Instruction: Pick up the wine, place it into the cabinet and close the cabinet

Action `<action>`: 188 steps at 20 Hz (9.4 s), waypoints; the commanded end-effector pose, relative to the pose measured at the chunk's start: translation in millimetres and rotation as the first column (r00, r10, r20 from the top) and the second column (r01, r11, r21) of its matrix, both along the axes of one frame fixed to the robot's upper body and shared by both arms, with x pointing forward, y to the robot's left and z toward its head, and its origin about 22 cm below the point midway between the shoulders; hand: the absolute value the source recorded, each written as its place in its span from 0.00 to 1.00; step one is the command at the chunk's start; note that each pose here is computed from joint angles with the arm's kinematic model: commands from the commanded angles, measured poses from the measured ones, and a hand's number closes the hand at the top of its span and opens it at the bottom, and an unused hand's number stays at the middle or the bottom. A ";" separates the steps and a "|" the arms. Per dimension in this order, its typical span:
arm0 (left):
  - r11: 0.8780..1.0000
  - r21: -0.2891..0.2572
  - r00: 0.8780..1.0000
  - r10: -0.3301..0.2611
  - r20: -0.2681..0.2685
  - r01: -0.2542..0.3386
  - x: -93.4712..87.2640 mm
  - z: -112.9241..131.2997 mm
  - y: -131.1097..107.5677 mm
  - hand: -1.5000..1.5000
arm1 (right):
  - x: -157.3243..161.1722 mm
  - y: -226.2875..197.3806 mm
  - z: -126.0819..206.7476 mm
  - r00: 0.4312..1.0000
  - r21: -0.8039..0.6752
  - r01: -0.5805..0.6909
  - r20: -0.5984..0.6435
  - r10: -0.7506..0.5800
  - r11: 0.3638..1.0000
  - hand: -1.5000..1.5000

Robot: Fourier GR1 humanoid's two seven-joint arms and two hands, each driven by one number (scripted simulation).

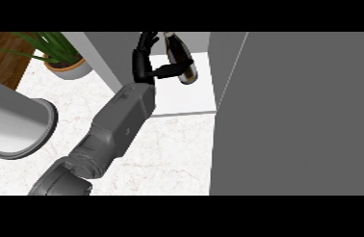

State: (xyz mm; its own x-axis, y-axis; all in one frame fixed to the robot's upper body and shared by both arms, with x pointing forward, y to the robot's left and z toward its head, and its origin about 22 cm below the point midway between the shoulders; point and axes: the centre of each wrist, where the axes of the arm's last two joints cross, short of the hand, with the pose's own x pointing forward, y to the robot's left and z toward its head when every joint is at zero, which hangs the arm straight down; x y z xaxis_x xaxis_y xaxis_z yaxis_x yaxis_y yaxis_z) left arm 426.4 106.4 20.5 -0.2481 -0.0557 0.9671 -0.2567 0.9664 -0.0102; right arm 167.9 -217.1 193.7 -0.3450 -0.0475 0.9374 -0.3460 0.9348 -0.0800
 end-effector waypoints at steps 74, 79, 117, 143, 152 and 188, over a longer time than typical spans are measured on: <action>0.953 -0.190 0.968 -0.213 0.134 0.236 -192.6 -23.4 -73.3 0.00 | -16.2 4.5 6.4 0.999 0.031 0.044 0.004 -0.044 0.999 0.00; 0.962 -0.193 0.979 -0.170 0.115 0.190 -220.8 -14.3 -39.1 0.00 | -29.9 -13.2 21.2 0.999 0.021 0.047 0.013 -0.047 0.999 0.00; 0.949 -0.164 0.951 -0.234 0.200 0.268 -312.0 45.7 126.7 0.00 | -60.7 40.5 -2.9 0.874 -0.045 -0.459 -0.204 0.442 0.887 1.00; 0.939 -0.194 0.951 -0.249 0.183 0.284 -295.5 69.1 211.6 0.00 | -74.5 144.8 -3.1 0.899 -0.044 -0.431 -0.104 0.425 0.901 1.00; 0.929 -0.199 0.943 -0.277 0.187 0.312 -286.0 72.9 212.6 0.00 | -42.3 167.4 12.4 0.911 -0.074 -0.409 -0.088 0.403 0.909 1.00; 0.939 -0.194 0.950 -0.250 0.189 0.286 -274.9 69.6 203.3 0.00 | 210.2 213.6 58.0 0.993 -0.193 -0.119 -0.025 0.116 0.974 1.00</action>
State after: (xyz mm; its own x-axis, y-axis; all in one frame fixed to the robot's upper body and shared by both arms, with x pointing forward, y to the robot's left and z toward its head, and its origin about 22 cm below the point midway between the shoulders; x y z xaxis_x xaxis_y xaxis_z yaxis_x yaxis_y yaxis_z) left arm 156.7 308.1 92.6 -0.3790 0.2493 0.8912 0.0372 0.9664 -0.2545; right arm 342.4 16.8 254.6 -0.3669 0.0507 0.9289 -0.5279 0.8108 -0.2528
